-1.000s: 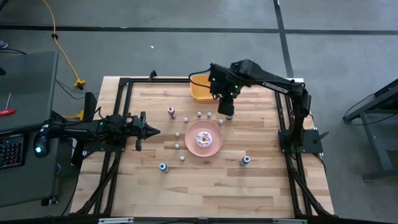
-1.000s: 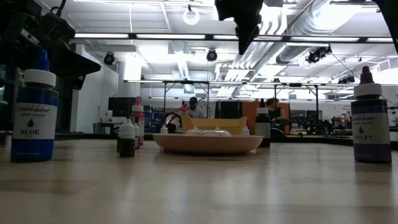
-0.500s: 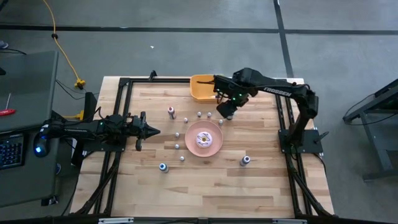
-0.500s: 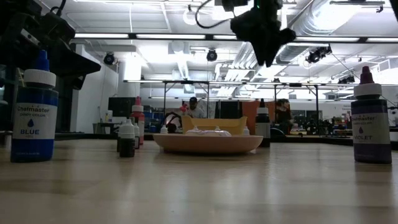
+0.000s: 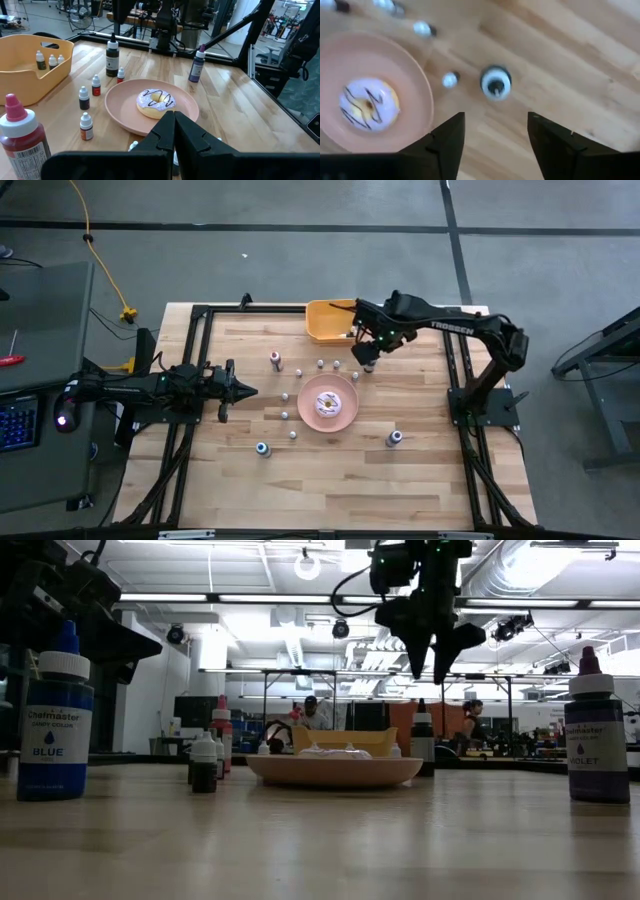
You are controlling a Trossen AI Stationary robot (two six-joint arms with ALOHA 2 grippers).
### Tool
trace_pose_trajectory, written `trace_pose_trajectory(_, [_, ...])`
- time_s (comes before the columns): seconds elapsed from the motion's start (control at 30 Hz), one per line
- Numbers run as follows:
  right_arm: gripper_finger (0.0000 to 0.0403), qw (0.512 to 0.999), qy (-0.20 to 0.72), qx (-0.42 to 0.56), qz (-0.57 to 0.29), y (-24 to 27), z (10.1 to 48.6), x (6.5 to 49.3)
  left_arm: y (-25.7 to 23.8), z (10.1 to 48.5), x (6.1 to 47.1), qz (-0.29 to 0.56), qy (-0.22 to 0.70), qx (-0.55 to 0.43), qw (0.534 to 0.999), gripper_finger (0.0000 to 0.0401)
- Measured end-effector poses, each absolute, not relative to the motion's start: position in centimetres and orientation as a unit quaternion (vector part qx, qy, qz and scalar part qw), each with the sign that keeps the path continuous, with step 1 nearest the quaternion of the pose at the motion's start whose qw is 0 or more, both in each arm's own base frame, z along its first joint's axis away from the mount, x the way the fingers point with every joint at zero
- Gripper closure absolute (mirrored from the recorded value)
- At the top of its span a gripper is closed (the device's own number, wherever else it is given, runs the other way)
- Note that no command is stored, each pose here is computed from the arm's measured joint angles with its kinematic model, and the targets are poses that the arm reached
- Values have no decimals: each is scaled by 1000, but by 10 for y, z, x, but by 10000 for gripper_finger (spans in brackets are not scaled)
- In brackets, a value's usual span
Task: Pick & Place food coloring
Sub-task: Put the large black food coloring bottle into the orange bin
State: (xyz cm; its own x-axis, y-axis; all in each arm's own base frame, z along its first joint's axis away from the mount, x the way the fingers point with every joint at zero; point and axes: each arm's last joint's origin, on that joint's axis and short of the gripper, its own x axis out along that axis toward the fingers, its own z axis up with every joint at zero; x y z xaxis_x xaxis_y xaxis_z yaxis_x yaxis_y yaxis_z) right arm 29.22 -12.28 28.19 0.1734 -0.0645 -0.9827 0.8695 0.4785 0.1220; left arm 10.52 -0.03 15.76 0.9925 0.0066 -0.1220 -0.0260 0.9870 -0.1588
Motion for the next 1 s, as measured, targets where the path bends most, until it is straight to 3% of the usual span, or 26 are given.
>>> trace_pose_trajectory(0.43, [182, 645, 562, 380, -352, -144, 247, 308, 0, 158, 105, 9, 61, -80, 995, 400])
trace_pose_trajectory(1.0, [182, 619, 577, 391, -362, -146, 234, 311, 0, 158, 105, 9, 61, -80, 995, 400])
